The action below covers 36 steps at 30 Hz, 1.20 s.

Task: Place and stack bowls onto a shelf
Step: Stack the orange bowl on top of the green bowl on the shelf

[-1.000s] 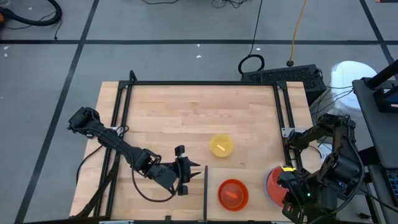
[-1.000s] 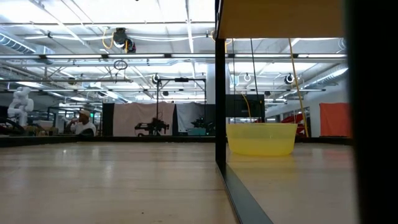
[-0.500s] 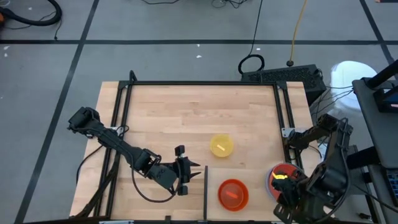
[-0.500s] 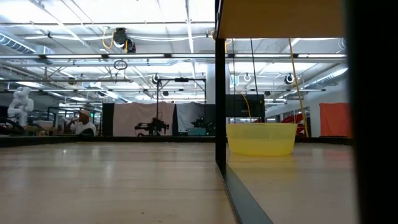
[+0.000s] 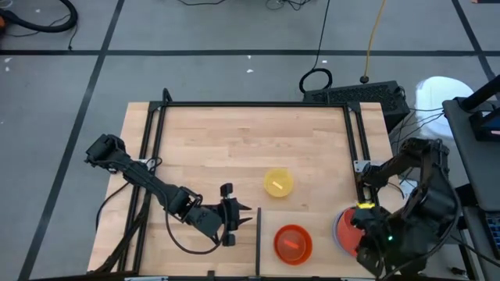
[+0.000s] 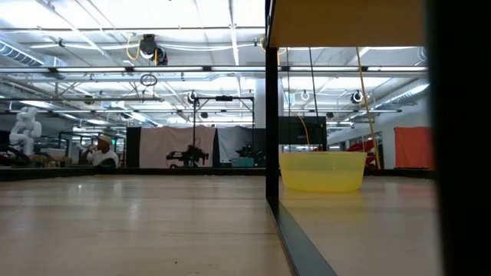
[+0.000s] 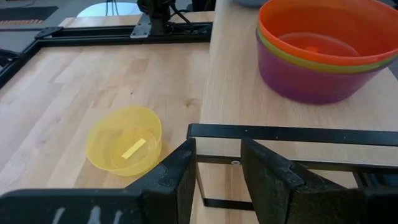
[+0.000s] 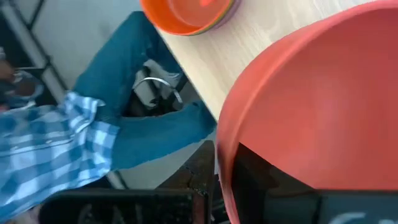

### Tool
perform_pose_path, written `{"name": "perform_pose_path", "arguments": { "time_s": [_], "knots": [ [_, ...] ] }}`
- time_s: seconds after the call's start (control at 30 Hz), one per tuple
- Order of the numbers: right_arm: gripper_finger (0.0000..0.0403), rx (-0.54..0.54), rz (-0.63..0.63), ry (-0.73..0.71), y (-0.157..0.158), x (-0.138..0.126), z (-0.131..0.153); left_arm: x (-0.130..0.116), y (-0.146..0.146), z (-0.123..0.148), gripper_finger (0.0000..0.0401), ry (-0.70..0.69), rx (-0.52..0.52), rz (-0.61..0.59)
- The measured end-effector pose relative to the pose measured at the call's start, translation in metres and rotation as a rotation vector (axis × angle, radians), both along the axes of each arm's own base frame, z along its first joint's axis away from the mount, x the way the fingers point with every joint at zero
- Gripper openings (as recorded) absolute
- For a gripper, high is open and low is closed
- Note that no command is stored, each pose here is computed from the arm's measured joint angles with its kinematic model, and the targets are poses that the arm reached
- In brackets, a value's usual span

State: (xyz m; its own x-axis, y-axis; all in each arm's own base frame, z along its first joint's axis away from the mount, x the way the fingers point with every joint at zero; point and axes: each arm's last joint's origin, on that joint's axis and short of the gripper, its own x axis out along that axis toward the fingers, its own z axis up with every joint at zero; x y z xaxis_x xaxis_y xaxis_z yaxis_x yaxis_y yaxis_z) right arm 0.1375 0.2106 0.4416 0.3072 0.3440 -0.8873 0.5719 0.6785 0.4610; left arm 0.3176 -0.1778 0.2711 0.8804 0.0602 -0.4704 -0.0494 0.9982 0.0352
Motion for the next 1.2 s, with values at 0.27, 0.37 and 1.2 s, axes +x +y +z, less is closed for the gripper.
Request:
{"name": "perform_pose_path", "arguments": {
  "time_s": [0.27,0.37,1.2],
  "knots": [
    [0.0038,0.019,0.099,-0.159,-0.028,-0.017,0.022,0.000,-0.002,0.000,0.0131,0.011,-0.036,-0.028],
    [0.0038,-0.030,0.149,-0.245,-0.035,-0.021,0.027,-0.001,-0.003,0.000,0.0131,0.011,-0.042,-0.027],
    [0.0001,-0.694,0.305,-1.070,0.047,0.012,-0.085,-0.003,-0.006,0.000,0.0131,0.010,-0.051,-0.031]
  ]
}}
